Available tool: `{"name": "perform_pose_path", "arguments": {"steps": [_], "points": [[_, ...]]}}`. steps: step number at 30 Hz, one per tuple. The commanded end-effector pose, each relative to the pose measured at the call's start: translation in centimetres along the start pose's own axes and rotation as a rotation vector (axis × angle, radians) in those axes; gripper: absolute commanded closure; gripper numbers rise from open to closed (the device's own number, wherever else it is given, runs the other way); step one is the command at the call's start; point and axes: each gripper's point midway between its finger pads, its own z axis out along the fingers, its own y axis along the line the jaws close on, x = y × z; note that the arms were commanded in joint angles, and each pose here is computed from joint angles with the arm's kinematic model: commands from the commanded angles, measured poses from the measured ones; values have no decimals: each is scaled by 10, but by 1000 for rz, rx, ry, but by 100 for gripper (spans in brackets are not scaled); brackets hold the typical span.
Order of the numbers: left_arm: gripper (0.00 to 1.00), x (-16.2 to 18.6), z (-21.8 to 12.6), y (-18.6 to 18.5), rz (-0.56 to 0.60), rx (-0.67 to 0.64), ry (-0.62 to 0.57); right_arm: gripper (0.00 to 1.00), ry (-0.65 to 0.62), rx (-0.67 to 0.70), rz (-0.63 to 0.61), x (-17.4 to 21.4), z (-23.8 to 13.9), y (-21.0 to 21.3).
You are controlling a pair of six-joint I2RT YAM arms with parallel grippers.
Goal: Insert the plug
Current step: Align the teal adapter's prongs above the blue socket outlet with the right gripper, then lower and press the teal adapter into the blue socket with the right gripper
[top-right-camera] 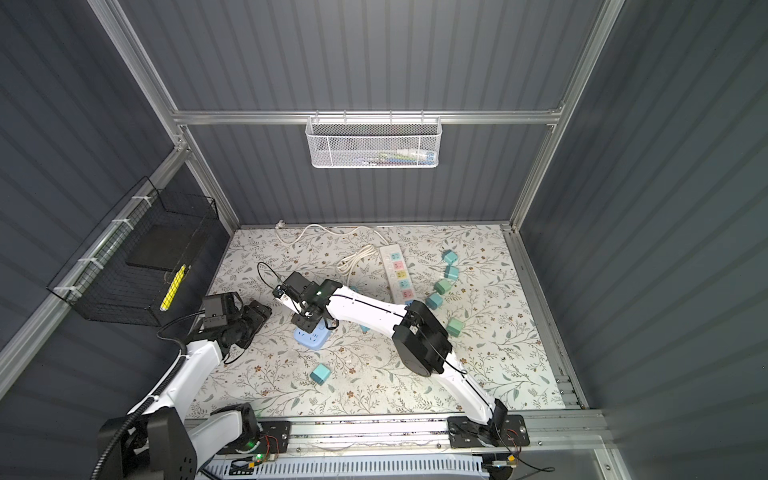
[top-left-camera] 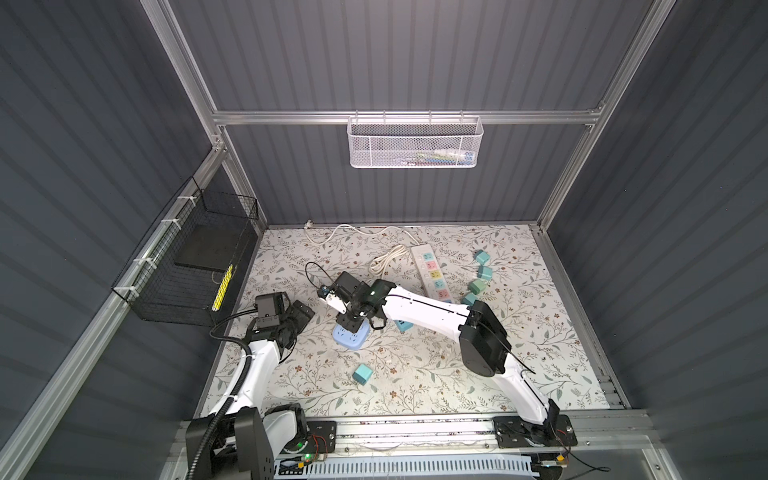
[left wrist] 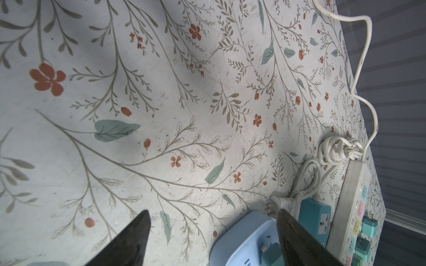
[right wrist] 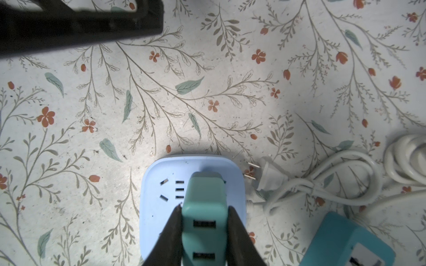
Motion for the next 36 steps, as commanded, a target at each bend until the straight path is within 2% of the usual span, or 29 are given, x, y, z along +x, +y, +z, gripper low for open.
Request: {"name": "perform_pose_path", "arguments": {"steps": [1, 8, 18, 23, 27, 36], "points": [[14, -7, -5, -11, 30, 30, -13, 96, 289, -54, -31, 81, 49, 14], [14, -7, -5, -12, 30, 35, -8, 99, 342, -74, -40, 84, 47, 12], [14, -7, -7, -14, 37, 44, -10, 100, 342, -68, -5, 82, -9, 1], [14, -6, -9, -14, 41, 50, -10, 100, 352, -17, -21, 80, -23, -8], [14, -6, -9, -15, 43, 55, -10, 100, 306, -19, -18, 68, -42, -8], [15, -4, -7, -16, 49, 65, 1, 100, 327, 11, -71, 66, -58, -14]]}}
